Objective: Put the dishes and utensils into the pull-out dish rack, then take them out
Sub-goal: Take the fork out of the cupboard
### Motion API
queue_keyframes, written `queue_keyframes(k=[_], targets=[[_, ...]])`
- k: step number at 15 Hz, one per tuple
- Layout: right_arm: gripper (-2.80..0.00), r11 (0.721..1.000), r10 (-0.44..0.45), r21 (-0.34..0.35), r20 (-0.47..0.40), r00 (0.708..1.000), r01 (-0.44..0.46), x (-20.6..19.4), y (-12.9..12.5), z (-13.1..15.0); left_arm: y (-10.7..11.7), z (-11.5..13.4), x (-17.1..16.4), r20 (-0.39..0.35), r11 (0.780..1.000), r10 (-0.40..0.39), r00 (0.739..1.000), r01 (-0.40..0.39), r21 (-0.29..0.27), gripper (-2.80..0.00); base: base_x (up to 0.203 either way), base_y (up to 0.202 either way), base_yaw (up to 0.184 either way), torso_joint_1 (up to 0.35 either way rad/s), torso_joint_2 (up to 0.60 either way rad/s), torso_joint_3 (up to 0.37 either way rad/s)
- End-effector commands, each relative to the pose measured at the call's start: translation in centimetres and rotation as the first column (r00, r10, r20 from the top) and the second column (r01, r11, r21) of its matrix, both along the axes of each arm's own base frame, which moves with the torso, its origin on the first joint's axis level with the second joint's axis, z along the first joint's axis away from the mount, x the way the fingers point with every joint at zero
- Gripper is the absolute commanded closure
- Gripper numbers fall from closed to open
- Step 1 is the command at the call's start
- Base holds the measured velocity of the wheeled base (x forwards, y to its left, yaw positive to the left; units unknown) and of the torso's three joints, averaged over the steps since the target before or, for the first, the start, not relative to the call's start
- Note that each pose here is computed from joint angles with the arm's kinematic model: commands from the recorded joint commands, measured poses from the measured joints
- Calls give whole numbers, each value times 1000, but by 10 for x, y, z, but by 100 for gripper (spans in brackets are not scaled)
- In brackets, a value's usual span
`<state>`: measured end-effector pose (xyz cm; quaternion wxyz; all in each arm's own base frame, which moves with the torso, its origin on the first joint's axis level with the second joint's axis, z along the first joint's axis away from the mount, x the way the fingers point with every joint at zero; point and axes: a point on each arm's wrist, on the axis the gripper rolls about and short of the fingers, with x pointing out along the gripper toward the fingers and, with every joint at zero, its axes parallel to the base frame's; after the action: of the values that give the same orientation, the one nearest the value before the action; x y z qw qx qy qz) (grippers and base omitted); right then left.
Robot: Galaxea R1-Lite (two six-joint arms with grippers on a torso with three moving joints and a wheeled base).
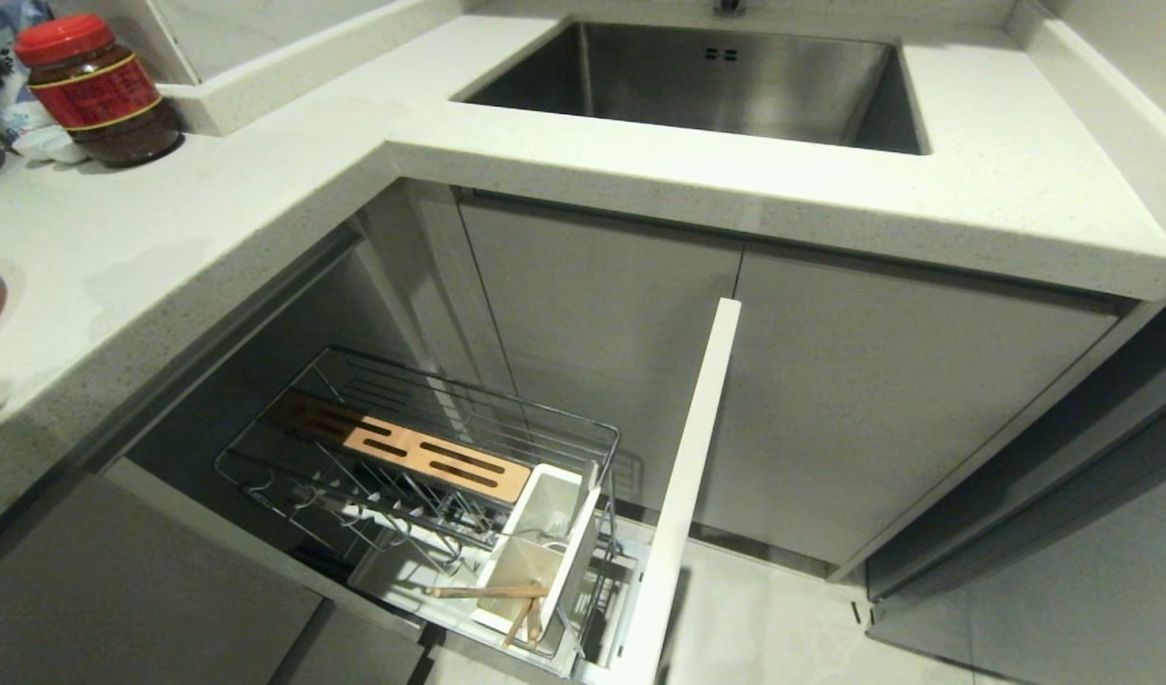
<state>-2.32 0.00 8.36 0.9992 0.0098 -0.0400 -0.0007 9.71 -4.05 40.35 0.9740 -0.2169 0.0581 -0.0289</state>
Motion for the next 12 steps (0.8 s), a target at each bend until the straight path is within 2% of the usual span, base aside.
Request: queue_keyframes(k=[1, 2, 3, 4, 5, 7, 9, 10, 12], targets=[[0, 1000, 1, 0, -26, 1000, -1, 2, 0, -7, -25, -35, 26, -223, 989, -59, 973, 87, 120, 0, 0, 0, 0, 0, 0, 0], [0, 1000, -1, 0, -26, 1000, 1, 2, 0, -7, -30, -47, 30, -269, 979, -64, 961, 113, 168, 0, 0, 0, 0, 0, 0, 0], [0, 1000, 0, 0, -26, 1000, 0, 2, 0, -7, -34, -59, 33, -309, 960, -72, 948, 150, 237, 0, 0, 0, 0, 0, 0, 0], [0, 1000, 0, 0, -26, 1000, 0, 2, 0, -7, -37, -74, 36, -351, 928, -81, 933, 199, 315, 0, 0, 0, 0, 0, 0, 0], [0, 1000, 1, 0, -26, 1000, -1, 2, 0, -7, -41, -88, 40, -374, 901, -88, 923, 234, 365, 0, 0, 0, 0, 0, 0, 0], [0, 1000, 1, 0, -26, 1000, -1, 2, 0, -7, -49, -116, 46, -384, 830, -121, 915, 306, 467, 0, 0, 0, 0, 0, 0, 0], [0, 1000, 1, 0, -26, 1000, -1, 2, 0, -7, -58, -140, 48, -382, 763, -166, 909, 364, 534, 0, 0, 0, 0, 0, 0, 0], [0, 1000, 1, 0, -26, 1000, -1, 2, 0, -7, -67, -150, 45, -385, 722, -214, 898, 411, 557, 0, 0, 0, 0, 0, 0, 0], [0, 1000, 1, 0, -26, 1000, -1, 2, 0, -7, -81, -170, 36, -427, 642, -286, 858, 502, 579, 0, 0, 0, 0, 0, 0, 0]])
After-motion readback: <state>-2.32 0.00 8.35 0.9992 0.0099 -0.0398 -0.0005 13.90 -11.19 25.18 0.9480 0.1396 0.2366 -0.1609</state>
